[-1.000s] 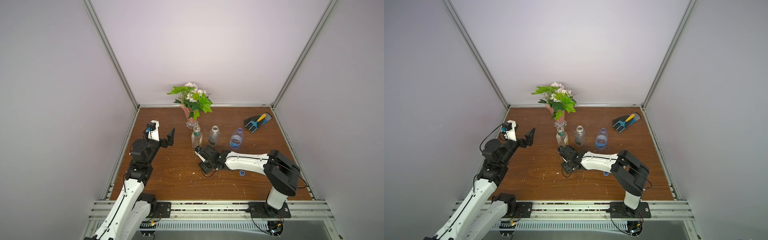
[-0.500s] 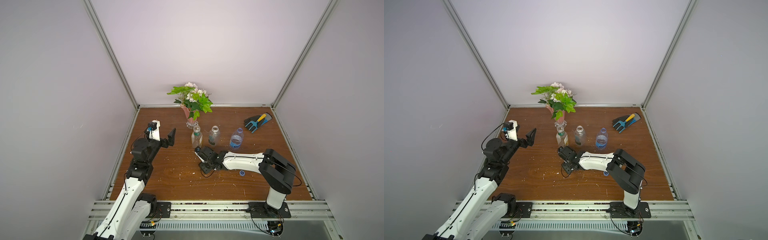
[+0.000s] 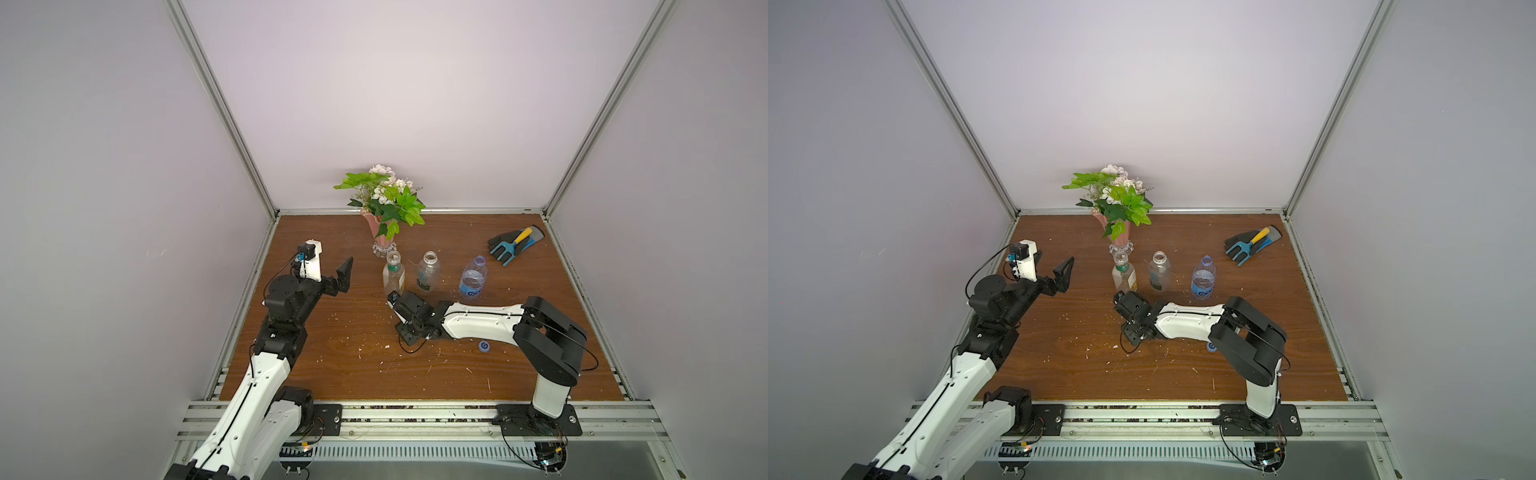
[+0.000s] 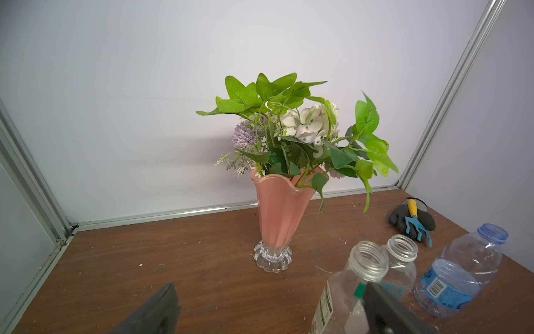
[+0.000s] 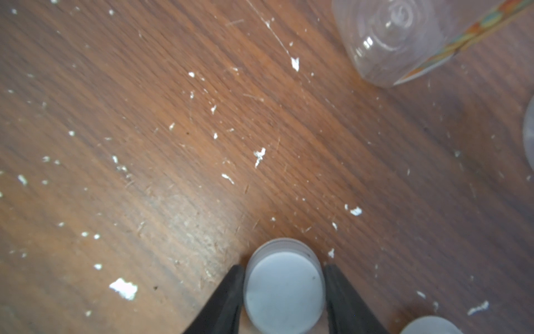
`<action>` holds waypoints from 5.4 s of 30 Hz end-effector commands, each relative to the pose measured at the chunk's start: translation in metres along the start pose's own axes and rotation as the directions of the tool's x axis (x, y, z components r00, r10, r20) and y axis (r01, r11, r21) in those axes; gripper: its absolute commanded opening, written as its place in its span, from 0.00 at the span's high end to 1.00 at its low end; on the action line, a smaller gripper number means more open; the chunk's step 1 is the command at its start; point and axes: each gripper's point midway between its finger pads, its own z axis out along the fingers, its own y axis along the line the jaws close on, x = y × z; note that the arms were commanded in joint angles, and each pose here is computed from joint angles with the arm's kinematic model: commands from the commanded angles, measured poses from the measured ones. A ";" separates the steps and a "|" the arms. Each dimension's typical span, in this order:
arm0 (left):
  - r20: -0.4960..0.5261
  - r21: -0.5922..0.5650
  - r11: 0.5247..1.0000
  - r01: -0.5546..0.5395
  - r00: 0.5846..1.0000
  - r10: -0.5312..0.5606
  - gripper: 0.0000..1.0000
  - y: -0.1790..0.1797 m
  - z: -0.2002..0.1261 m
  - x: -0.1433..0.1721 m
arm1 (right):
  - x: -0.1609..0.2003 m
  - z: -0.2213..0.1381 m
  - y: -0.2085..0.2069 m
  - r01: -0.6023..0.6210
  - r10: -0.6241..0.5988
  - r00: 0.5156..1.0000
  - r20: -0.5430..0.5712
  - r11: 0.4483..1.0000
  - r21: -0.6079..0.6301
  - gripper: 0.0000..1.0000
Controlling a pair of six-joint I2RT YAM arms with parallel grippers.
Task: Screw on the bottle caps
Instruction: Pick up the bottle cap from the center of the board, then pick up the plastic bottle at the center of the board, then screw the bottle cap onto the plastic bottle.
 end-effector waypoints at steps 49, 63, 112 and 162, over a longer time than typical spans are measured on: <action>0.057 0.203 0.967 -0.152 0.988 0.143 0.20 -0.128 0.088 0.057 | -0.004 -0.193 -0.074 -0.217 0.232 0.902 0.365 0.973 -0.085 0.62; 0.008 0.173 0.971 -0.163 0.986 0.165 0.36 -0.124 0.106 0.082 | 0.000 -0.187 -0.073 -0.221 0.237 0.908 0.345 0.972 -0.086 0.62; -0.118 0.490 0.871 -0.030 0.988 0.100 0.82 -0.191 -0.033 0.128 | -0.053 -0.241 -0.027 0.014 0.079 0.938 0.339 0.964 -0.264 0.61; -0.152 0.641 0.768 -0.011 0.978 0.140 0.43 -0.220 -0.049 0.143 | -0.069 -0.222 -0.001 0.152 -0.092 0.963 0.252 0.961 -0.232 0.62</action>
